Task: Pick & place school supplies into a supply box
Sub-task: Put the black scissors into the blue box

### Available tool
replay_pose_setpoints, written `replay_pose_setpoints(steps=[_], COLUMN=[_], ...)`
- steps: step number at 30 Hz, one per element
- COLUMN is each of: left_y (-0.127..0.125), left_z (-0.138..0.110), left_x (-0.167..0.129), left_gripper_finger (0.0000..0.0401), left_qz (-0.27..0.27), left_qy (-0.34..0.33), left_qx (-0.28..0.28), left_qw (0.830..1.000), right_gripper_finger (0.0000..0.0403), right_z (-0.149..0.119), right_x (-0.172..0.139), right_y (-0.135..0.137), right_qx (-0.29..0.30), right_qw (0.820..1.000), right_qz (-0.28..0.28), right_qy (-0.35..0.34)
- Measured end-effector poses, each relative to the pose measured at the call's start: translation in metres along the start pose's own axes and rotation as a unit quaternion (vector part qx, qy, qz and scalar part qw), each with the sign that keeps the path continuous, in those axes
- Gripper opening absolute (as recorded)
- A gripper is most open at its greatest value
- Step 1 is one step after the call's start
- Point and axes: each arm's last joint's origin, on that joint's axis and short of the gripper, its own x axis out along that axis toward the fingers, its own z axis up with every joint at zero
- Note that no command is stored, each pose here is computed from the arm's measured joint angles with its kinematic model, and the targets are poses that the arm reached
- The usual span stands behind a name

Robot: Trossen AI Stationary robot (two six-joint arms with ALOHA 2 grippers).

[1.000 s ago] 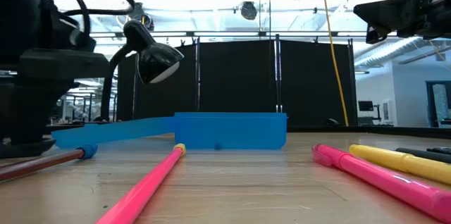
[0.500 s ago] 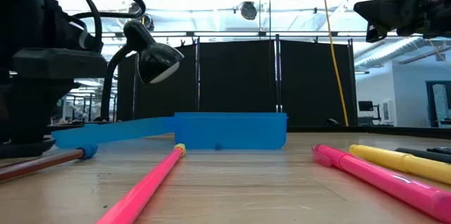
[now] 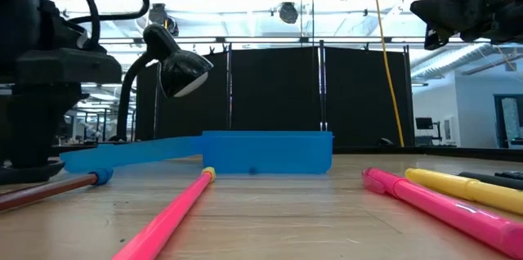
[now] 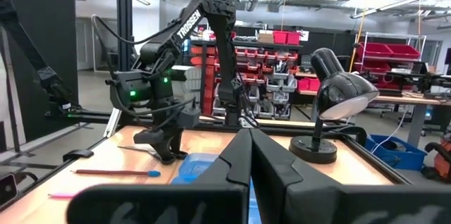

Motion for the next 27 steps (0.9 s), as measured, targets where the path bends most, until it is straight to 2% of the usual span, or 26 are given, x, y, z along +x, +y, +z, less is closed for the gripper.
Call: replay_pose_setpoints(steps=[3, 8, 14, 20, 27], left_y=[-0.001, -0.001, 0.0, 0.003, 0.006], left_z=[0.0, 0.0, -0.001, -0.007, -0.01], left_x=[0.0, -0.001, -0.001, -0.004, -0.025], left_gripper_finger=[0.0187, 0.0161, 0.0088, 0.0084, 0.0084], left_qz=[-0.004, -0.009, -0.012, -0.021, -0.051], left_qy=[-0.007, -0.015, -0.032, -0.052, -0.054], left_qx=[0.027, 0.04, 0.028, 0.006, 0.006], left_qw=[1.0, 0.999, 0.999, 0.998, 0.997], right_gripper_finger=[0.0, 0.0, 0.0, 0.0, 0.0], right_z=[0.0, 0.0, 0.0, 0.0, -0.001], right_x=[0.0, 0.0, 0.0, 0.0, 0.0], right_y=[0.0, 0.0, 0.0, 0.0, 0.0], right_qx=[0.007, 0.008, 0.022, 0.022, 0.021], right_qw=[1.0, 1.0, 1.0, 1.0, 1.0], right_qz=[0.0, 0.0, 0.0, 0.0, -0.001], right_qy=[0.0, 0.0, 0.0, 0.0, 0.004])
